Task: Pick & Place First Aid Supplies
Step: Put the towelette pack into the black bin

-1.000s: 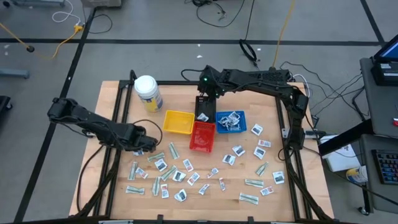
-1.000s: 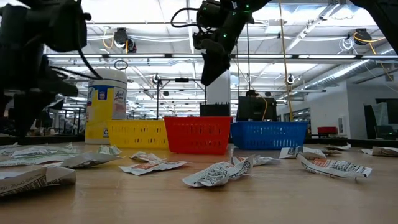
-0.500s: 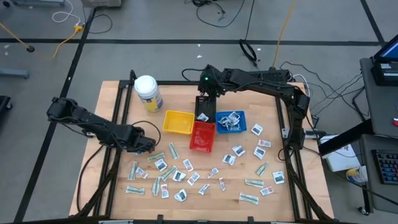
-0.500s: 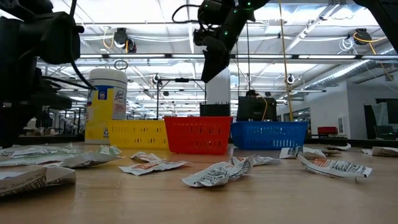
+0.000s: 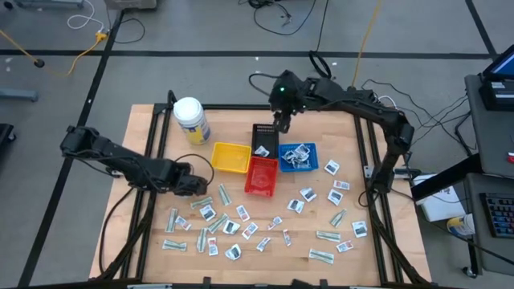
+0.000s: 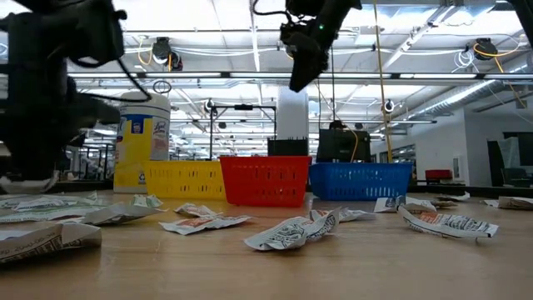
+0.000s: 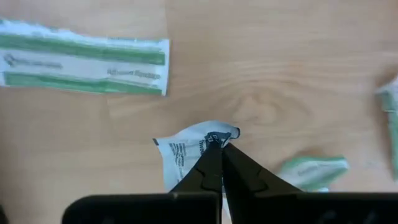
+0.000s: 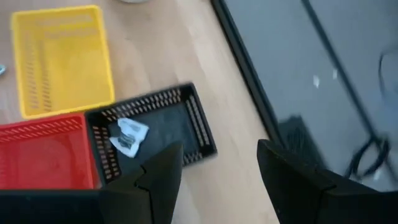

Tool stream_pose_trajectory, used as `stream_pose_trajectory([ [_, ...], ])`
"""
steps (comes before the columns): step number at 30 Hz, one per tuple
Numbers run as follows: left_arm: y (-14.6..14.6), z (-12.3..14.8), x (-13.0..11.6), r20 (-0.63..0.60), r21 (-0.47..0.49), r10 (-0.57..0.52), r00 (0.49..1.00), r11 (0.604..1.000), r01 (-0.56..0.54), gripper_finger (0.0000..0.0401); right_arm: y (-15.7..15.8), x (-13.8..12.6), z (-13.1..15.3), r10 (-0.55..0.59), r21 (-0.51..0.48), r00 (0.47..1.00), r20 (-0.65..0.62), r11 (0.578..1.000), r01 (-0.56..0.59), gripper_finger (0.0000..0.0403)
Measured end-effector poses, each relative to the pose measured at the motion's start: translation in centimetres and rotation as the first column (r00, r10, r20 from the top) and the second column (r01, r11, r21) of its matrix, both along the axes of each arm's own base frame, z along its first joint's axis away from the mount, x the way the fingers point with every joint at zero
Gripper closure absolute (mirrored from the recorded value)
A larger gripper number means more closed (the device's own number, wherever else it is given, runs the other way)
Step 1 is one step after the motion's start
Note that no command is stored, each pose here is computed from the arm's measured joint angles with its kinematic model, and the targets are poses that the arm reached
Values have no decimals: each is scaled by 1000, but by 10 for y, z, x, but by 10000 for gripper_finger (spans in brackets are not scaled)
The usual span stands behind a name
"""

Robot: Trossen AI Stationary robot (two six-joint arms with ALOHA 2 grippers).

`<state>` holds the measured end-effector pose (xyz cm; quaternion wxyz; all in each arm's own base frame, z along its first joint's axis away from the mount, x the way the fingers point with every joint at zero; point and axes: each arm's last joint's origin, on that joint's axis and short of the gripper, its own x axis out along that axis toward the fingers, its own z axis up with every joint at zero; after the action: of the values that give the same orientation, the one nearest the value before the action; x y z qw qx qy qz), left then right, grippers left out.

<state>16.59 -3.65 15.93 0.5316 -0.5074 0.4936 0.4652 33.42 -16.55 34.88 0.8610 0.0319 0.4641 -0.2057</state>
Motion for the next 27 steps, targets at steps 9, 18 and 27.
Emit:
stream_pose_trajectory([
  [9,7,47,32,171,110,-193,966,978,176,400,-11,-34,-7,-159,138,970,-186,973,186,202],
  [18,26,93,48,250,131,-521,816,853,505,401,-5,-48,-16,-209,192,934,-291,943,271,202],
  [27,47,127,45,230,84,-709,667,697,712,401,5,-77,-23,-330,155,886,-326,905,395,202],
])
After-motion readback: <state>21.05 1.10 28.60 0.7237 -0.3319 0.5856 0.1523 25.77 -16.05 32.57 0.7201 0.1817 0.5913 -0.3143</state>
